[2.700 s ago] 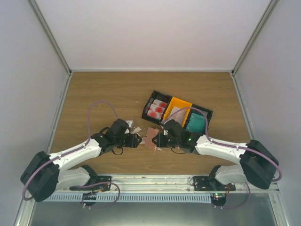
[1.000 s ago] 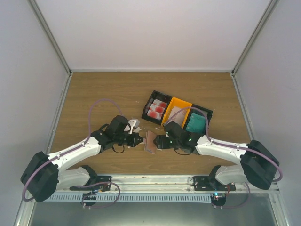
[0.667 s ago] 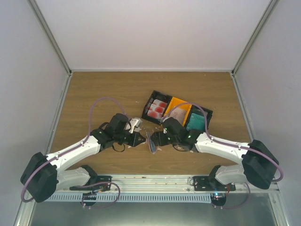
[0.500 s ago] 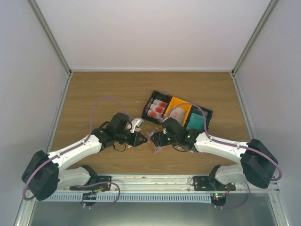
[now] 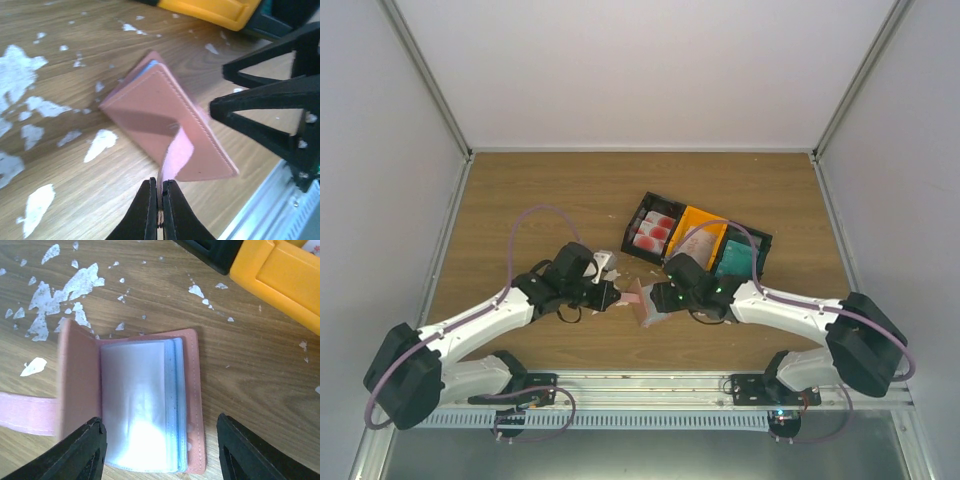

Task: Put the credit cards into the card holder
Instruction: Open the card holder at the center of the board.

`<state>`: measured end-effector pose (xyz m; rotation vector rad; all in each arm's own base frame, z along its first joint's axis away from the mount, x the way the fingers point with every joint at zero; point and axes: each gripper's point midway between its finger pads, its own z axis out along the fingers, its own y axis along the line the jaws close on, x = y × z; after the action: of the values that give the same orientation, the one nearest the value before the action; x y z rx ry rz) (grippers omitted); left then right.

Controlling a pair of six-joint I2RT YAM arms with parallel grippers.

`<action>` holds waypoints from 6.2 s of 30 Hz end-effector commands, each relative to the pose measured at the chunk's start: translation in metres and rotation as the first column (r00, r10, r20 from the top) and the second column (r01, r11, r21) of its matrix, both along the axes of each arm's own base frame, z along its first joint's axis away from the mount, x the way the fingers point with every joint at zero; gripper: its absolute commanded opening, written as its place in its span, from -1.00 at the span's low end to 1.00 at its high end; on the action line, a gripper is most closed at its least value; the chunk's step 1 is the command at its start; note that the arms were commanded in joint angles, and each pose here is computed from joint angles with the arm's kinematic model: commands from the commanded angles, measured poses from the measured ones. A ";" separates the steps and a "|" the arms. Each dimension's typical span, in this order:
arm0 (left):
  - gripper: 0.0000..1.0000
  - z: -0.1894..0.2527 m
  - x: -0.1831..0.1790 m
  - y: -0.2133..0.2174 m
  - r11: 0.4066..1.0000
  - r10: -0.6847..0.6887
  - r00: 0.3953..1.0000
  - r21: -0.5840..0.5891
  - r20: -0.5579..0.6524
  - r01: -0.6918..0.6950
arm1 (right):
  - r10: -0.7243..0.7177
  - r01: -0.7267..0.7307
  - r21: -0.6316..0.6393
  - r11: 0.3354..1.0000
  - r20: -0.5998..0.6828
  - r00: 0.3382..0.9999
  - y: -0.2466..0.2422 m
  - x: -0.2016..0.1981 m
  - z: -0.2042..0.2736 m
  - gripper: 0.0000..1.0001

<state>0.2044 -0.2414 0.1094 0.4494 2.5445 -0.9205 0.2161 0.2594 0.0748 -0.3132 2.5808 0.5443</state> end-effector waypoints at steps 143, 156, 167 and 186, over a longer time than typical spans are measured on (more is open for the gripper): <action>-0.73 -0.104 -0.037 0.014 0.990 0.086 0.943 -0.077 -0.320 -0.117 | 0.098 -0.026 0.246 0.969 -0.286 0.953 0.036 -0.045 -0.040 0.09; -0.74 -0.103 -0.035 0.013 0.990 0.089 0.947 -0.077 -0.309 -0.118 | 0.159 -0.074 0.373 0.925 -0.202 0.967 0.060 -0.035 -0.012 0.14; -0.74 -0.101 -0.033 0.012 0.991 0.086 0.948 -0.073 -0.305 -0.114 | 0.195 -0.100 0.415 0.904 -0.193 0.962 0.068 -0.038 -0.011 0.25; -0.82 -0.068 -0.020 0.021 0.979 0.162 0.968 -0.096 -0.190 -0.182 | 0.286 -0.157 0.509 0.846 -0.186 0.940 0.091 -0.041 -0.016 0.39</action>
<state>0.1841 -0.2249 0.0399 0.1329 2.6407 -1.1089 0.1797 0.3415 0.0576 -0.3670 2.5667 1.2994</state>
